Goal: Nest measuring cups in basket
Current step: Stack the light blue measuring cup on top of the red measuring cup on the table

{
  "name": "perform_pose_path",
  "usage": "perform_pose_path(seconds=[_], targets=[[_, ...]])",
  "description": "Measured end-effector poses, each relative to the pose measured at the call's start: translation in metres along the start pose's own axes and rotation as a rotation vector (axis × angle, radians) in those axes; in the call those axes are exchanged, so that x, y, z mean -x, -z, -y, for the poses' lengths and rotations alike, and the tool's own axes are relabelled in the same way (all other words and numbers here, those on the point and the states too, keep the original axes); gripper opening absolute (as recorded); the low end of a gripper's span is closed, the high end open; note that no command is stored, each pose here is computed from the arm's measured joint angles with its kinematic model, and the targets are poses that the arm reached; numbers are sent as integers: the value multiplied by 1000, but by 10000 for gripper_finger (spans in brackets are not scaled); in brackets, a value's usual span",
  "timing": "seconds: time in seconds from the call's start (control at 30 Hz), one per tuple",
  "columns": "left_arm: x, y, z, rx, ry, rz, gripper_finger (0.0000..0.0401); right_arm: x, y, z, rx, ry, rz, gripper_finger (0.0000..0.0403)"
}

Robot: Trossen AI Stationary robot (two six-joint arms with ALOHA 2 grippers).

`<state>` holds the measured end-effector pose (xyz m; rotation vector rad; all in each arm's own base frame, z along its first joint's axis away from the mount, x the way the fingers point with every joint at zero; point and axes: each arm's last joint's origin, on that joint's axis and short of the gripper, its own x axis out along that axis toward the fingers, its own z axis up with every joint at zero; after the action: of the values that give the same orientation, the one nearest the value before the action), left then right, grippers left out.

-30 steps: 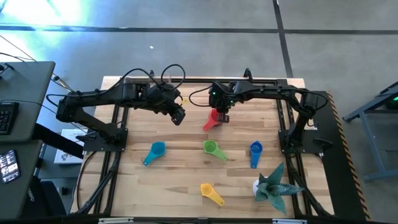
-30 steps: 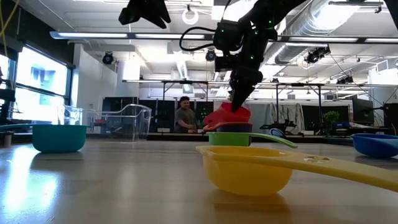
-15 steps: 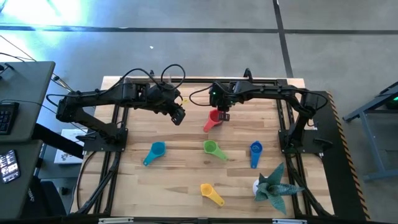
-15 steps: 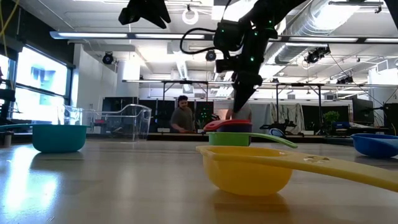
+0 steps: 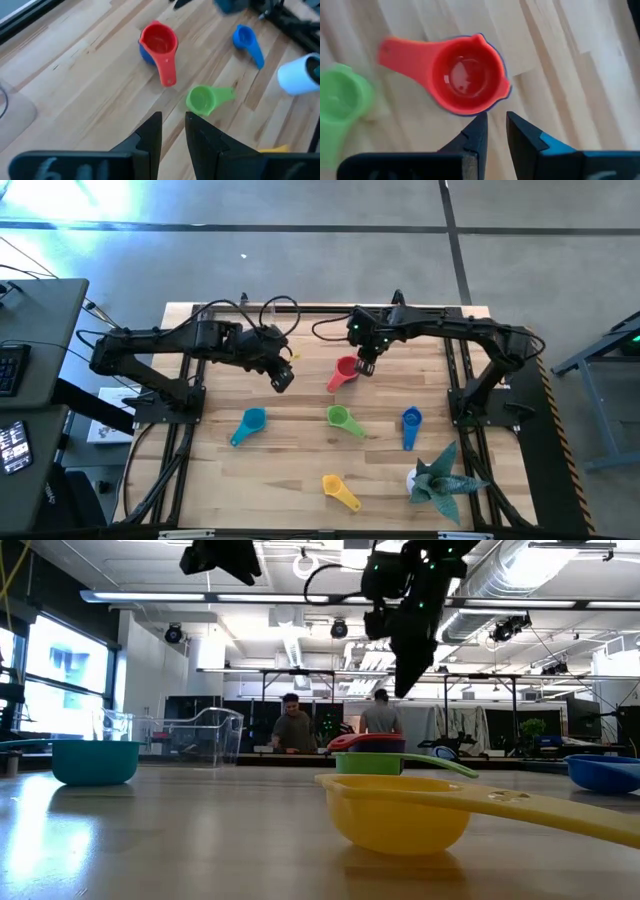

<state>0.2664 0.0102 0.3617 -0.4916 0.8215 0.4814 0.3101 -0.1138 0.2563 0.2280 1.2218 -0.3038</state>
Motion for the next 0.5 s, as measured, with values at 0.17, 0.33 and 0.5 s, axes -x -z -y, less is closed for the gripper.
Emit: perform_pose_path(seconds=[0.17, 0.33, 0.5], targets=[[3, 14, 2, -43, -56, -86, 76, 27, 6, -7, -113, -25, 67, 63], [7, 29, 2, -79, -123, -166, 76, 52, 12, -19, -205, -59, 140, 63], [11, 40, 3, -103, -177, -222, 76, 68, 18, -32, -297, -101, 181, 62]])
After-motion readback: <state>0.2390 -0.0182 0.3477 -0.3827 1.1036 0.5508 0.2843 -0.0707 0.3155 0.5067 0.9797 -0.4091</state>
